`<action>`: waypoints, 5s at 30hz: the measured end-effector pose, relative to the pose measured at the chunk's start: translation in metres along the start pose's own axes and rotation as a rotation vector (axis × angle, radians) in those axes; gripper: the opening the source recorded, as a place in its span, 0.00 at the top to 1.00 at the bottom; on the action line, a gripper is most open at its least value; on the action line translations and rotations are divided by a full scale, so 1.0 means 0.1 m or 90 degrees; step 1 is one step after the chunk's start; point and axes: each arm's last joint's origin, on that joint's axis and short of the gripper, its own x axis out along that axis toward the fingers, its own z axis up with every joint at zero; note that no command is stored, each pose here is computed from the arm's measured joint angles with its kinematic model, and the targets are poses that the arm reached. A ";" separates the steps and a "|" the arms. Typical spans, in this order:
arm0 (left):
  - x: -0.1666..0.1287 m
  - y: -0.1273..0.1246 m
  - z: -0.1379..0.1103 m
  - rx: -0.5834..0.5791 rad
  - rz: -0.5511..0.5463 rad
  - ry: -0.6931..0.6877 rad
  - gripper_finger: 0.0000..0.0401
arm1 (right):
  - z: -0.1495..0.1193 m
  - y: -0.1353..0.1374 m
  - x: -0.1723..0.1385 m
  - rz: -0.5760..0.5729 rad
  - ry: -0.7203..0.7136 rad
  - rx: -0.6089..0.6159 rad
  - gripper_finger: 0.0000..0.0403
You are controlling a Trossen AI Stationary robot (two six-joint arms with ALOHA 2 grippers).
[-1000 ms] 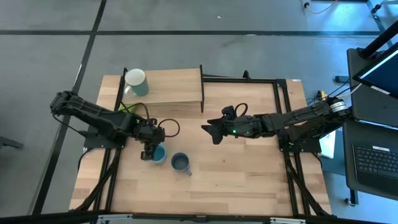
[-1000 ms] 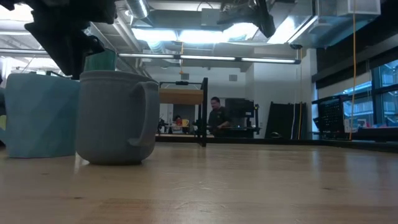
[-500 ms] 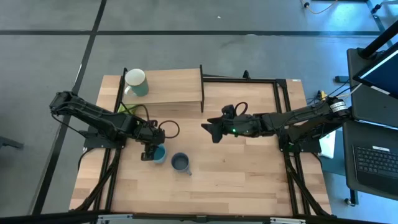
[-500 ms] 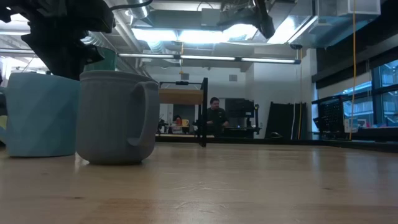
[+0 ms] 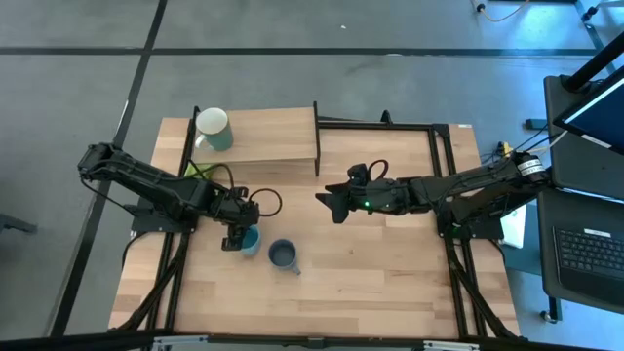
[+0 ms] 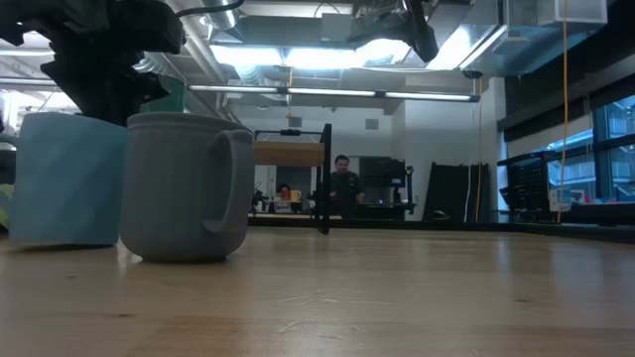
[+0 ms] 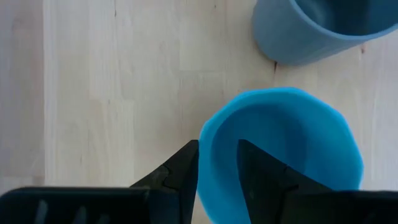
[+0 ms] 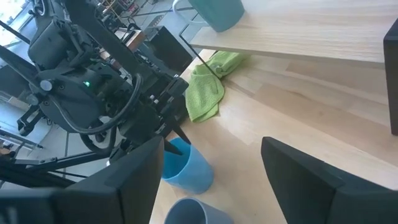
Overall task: Stack small to large cups/mugs on shelf
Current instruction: Put the light blue mug on the shelf
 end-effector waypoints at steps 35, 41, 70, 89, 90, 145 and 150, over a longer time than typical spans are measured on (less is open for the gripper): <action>-0.06 0.00 0.06 0.156 0.000 -0.008 0.74 | 0.05 -0.06 0.03 -0.013 0.005 0.017 0.33; 0.06 0.00 0.07 0.167 0.004 0.018 0.74 | 0.04 -0.06 0.03 -0.013 0.006 0.018 0.33; 0.11 0.13 0.04 -0.039 -0.002 0.078 0.96 | 0.03 -0.08 0.03 -0.025 0.014 0.008 0.33; 0.08 0.01 -0.09 -0.571 0.115 0.093 0.97 | 0.07 -0.12 0.06 -0.034 0.007 -0.018 0.33; 0.08 0.00 -0.09 -0.576 0.115 0.090 0.97 | 0.07 -0.12 0.06 -0.033 0.008 -0.019 0.33; -0.38 -0.67 0.07 0.120 0.049 -0.004 0.73 | 0.12 -0.05 0.06 0.018 -0.006 -0.035 0.33; -0.30 -0.73 0.13 0.113 0.043 -0.017 0.73 | 0.12 -0.05 0.06 0.018 -0.006 -0.036 0.33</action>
